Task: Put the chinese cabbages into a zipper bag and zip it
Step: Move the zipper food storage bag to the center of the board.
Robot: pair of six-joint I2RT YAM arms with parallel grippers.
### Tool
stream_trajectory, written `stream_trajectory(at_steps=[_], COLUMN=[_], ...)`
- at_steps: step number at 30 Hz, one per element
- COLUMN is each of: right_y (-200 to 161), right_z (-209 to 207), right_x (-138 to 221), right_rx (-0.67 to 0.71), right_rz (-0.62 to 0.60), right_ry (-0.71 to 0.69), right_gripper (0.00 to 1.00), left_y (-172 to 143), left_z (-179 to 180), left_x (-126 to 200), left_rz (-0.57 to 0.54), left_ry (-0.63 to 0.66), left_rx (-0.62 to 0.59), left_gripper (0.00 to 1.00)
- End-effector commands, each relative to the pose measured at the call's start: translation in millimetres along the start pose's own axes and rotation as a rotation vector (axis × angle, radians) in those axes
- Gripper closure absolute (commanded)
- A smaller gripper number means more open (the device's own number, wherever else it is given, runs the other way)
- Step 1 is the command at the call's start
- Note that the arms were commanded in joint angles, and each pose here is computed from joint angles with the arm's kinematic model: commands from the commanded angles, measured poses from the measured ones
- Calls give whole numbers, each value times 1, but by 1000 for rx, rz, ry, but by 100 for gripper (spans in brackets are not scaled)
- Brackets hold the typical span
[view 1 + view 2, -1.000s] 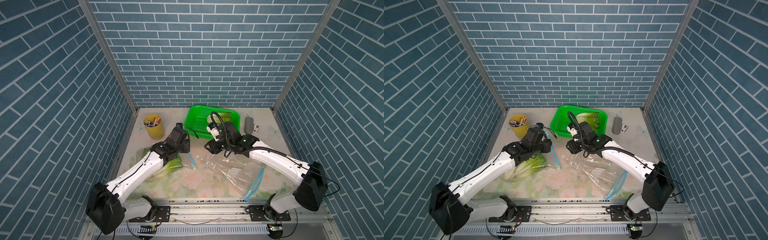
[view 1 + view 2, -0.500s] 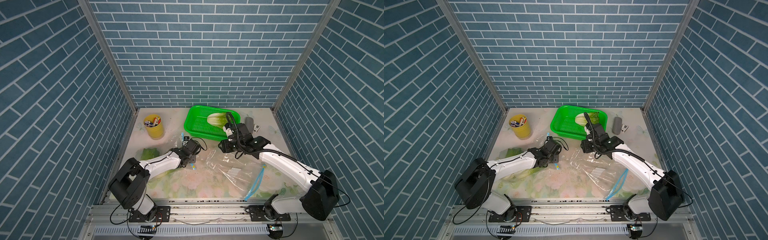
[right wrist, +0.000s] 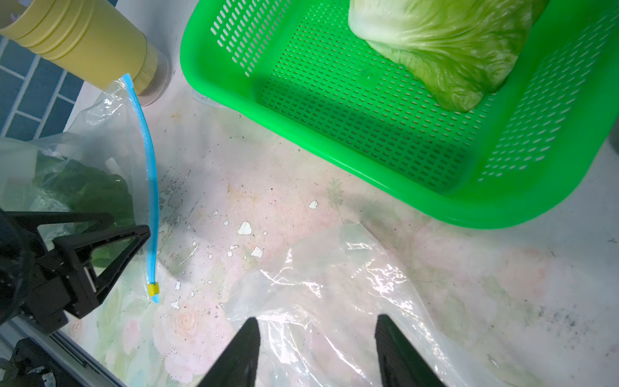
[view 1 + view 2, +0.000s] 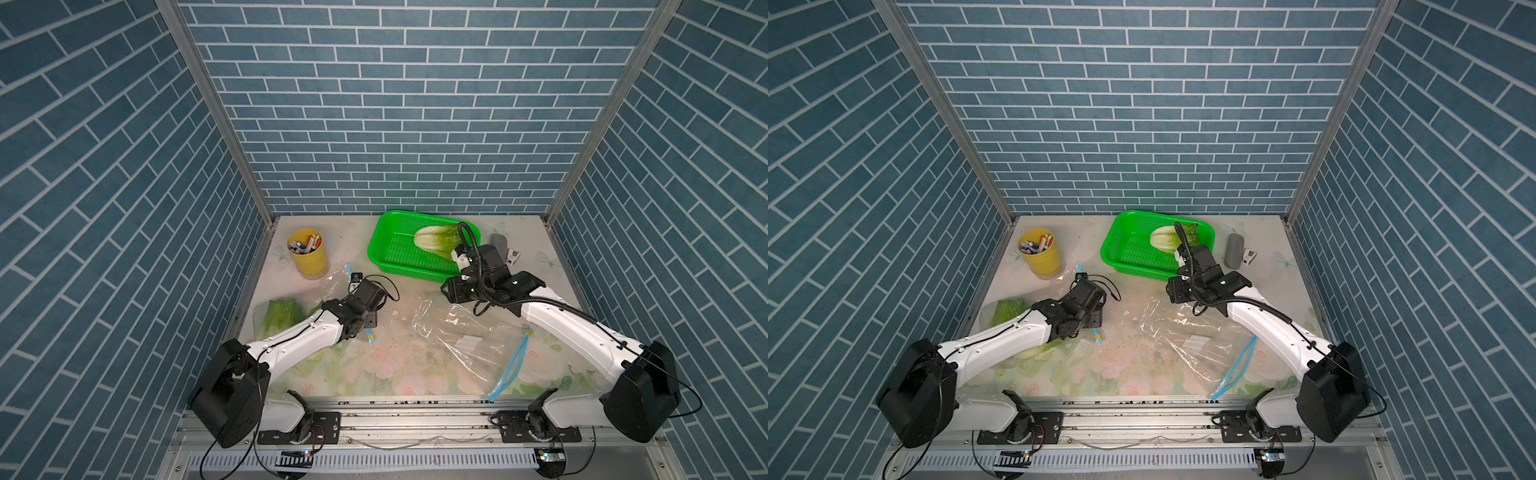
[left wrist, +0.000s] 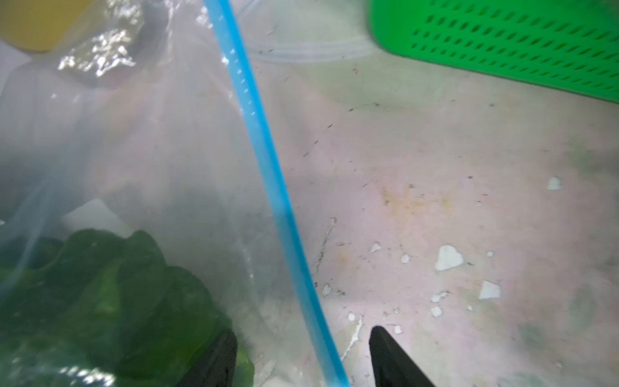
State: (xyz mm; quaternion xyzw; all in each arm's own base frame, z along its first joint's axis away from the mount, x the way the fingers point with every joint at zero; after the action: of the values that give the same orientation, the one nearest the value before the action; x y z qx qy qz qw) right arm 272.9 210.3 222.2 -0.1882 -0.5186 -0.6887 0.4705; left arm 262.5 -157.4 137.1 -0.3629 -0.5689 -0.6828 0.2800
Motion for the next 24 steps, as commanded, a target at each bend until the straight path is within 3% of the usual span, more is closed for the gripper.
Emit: stream_trajectory(at_steps=[1,6,11,16,22,24], right_y=[2,2,-2,-4,-7,-6], right_z=[-7,-17,-32,-44,-54,-55], right_x=[14,24,31,36,41,42], right_rx=[-58,-97,-135,-177,-206,-215], right_rz=[-26,-42,-52,-70,-86,-92], right_ry=[-22,-41,-78,-86,-86,-78], right_gripper=[43,43,44,44,44,44], left_y=[34,61,71,73,67,64], left_z=[-38,-101,-142,-167,-180,-176], left_x=[22,29,11,-18,-46,-53], left_rz=[-83,-151,-129,-102,-77,-47], left_ry=[-147,-386,-433,-442,-372,-308], left_rx=[-121,-243,-329,-320,-301,-279], left_gripper=[27,24,16,16,27,39])
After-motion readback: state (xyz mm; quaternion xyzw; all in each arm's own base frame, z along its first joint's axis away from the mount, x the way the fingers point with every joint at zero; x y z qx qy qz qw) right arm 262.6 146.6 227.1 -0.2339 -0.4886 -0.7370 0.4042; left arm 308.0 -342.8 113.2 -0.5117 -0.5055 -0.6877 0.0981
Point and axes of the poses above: each gripper's point midway between its finger pads, its own x axis back along the fingers, its own z axis along the line the jaws close on, y = z × x, the point moved 5 cm from there along x, back along the fingers, and after that the axes turned 11 degrees about -x, right-handed, at the moved point
